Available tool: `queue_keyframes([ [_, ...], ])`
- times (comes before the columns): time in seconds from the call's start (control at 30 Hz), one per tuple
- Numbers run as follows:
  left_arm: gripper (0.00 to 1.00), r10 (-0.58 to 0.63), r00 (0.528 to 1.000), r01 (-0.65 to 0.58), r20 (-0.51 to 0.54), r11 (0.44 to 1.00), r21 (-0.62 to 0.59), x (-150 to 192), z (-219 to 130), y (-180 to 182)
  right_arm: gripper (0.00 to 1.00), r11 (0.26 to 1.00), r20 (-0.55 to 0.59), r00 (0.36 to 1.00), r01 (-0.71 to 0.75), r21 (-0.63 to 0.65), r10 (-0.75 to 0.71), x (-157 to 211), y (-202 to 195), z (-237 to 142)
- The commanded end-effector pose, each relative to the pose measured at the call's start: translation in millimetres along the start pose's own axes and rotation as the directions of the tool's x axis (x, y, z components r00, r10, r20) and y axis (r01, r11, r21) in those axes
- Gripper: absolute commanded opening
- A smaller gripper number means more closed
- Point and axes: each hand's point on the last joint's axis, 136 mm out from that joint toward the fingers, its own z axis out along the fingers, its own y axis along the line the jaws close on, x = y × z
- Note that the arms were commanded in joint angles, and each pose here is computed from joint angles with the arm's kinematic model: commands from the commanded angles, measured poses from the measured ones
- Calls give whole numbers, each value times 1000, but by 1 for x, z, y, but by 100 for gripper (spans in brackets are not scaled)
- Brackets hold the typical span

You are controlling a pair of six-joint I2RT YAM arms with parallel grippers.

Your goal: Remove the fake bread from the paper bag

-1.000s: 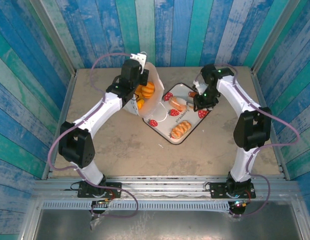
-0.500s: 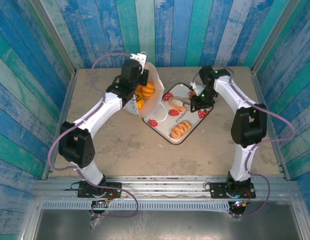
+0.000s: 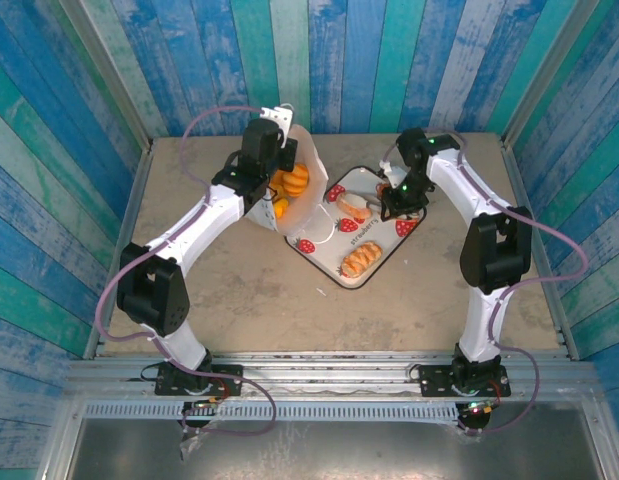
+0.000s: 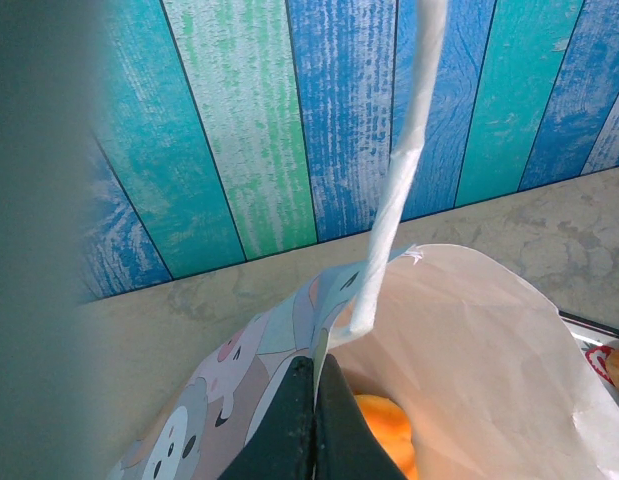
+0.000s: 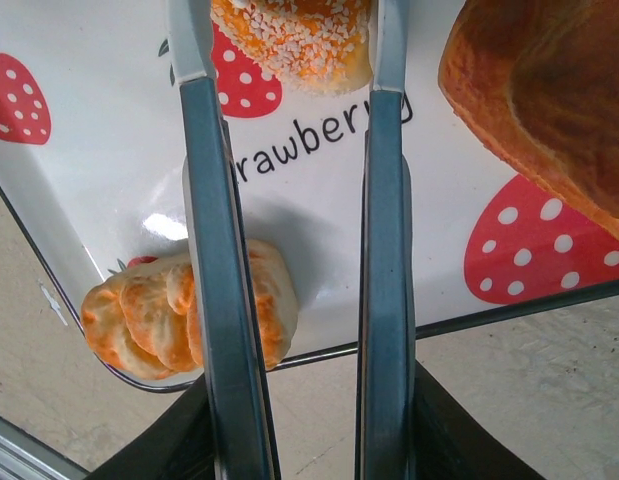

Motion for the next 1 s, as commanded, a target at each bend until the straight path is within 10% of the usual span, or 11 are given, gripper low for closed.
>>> queue_keyframes([
  [0.0,0,-9,998,9,60,1000,0,-22,-4,0,30,1000,72,997,-12,19,10,-13,1,-17],
  [0.97,0,-6,998,6,60,1000,-4,-22,-7,2,25,992,187,975,-124,6,121,-20,-5,-28],
])
